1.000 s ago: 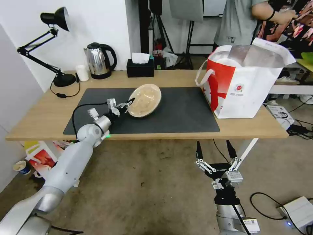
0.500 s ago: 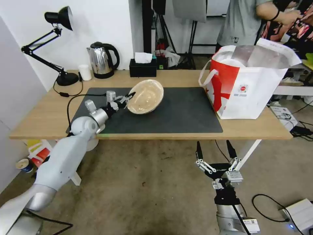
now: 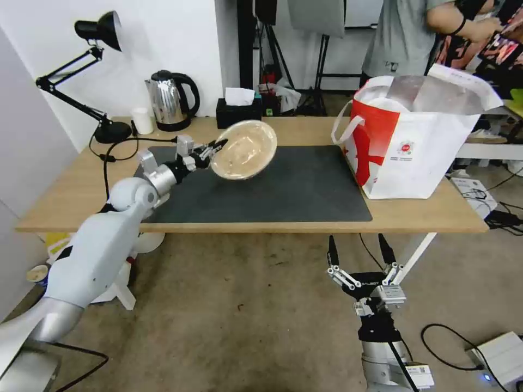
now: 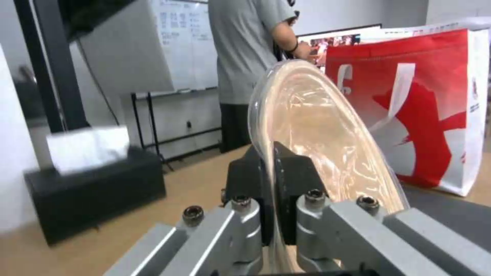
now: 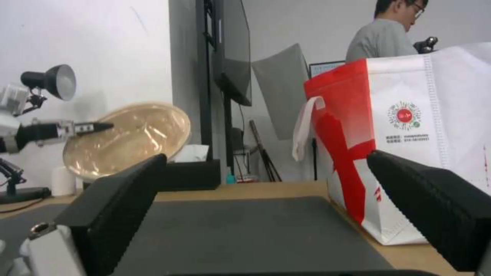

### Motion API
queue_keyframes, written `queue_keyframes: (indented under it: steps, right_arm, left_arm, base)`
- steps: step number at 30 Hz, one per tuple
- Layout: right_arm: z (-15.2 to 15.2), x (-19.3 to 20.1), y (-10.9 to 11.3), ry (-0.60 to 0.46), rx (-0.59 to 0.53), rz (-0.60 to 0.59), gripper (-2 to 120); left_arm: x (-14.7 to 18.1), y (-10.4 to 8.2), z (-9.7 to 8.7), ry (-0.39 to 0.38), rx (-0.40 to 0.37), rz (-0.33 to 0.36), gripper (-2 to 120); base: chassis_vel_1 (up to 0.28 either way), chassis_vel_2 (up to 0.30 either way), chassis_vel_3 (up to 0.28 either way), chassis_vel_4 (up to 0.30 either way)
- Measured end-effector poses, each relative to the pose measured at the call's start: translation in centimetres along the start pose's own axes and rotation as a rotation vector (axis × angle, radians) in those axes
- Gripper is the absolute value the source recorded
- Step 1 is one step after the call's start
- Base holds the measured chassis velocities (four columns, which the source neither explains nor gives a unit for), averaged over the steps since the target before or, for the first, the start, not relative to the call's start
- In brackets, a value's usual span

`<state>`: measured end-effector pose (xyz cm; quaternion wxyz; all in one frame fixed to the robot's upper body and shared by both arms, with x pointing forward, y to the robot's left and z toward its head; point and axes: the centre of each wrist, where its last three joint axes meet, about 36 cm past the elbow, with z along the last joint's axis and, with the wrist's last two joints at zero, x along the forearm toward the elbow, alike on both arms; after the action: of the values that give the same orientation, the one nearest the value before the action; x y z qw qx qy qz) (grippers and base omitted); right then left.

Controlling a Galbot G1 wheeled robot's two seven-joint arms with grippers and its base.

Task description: Pick up the trash from the table and place it into the takeout bag.

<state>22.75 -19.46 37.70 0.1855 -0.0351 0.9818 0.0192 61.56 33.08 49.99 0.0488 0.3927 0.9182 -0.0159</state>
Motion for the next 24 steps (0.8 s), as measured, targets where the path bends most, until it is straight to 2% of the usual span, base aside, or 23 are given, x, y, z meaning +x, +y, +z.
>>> queue_keyframes:
  steps: [3, 9, 13, 24]
  right_arm:
    - [0.0, 0.0, 0.0, 0.0, 0.0, 0.0, 100]
    - [0.0, 0.0, 0.0, 0.0, 0.0, 0.0, 100]
    - [0.0, 0.0, 0.0, 0.0, 0.0, 0.0, 100]
    - [0.0, 0.0, 0.0, 0.0, 0.0, 0.0, 100]
  left_arm:
    - [-0.6, 0.7, -2.2, 0.002, -0.073, 0.015, 1]
    - [-1.9, 1.2, -4.2, 0.007, -0.143, 0.045, 1]
    - [-4.4, 1.3, -6.0, 0.007, -0.205, 0.078, 1]
    - [-9.4, 0.7, -8.5, 0.003, -0.252, 0.134, 1]
  base:
    - [0.0, 0.0, 0.0, 0.0]
    - [0.0, 0.0, 0.0, 0.0]
    - [0.0, 0.0, 0.0, 0.0]
    - [0.0, 0.0, 0.0, 0.0]
